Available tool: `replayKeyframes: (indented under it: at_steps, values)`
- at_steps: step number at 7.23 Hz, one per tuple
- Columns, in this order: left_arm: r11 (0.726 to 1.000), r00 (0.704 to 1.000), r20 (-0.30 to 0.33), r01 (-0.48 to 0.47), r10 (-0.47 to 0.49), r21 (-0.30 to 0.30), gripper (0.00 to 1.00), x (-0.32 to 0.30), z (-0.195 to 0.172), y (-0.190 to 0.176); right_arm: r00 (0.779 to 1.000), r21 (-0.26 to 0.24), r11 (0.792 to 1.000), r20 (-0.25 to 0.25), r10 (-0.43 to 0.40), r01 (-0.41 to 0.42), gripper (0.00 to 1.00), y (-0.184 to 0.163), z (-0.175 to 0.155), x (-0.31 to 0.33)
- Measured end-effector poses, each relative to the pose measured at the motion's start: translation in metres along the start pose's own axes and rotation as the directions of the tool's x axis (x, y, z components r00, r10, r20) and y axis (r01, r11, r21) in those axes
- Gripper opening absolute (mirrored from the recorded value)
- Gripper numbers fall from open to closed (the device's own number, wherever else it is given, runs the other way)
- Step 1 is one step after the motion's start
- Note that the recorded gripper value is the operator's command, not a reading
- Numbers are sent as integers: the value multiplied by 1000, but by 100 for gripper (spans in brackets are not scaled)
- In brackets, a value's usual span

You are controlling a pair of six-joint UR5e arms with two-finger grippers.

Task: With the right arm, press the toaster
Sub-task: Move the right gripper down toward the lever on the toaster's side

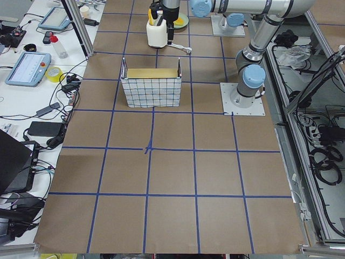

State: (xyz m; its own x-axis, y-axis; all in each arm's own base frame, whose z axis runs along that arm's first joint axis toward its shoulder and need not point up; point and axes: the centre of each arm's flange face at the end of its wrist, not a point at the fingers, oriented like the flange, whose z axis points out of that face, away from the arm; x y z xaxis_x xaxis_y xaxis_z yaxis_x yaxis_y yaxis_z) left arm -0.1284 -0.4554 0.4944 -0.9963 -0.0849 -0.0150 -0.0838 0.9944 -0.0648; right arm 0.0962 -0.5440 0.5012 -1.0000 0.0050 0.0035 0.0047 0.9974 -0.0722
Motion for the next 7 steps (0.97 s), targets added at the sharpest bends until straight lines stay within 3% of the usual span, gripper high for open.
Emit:
replayKeyframes:
  at_steps: [1,3,4,7]
  values:
    - [1000,1000,0,0,0,0,100,0,0,0,999,-2,999,-1,-33,33,10,-1,0,9]
    - [1000,1000,0,0,0,-1,100,0,0,0,998,-5,998,32,-60,60,7,-4,3,26]
    - [1000,1000,0,0,0,-1,100,0,0,0,995,-7,997,65,-72,73,3,-6,7,42]
    - [1000,1000,0,0,0,0,100,0,0,0,980,-43,996,185,-69,78,2,-4,43,69]
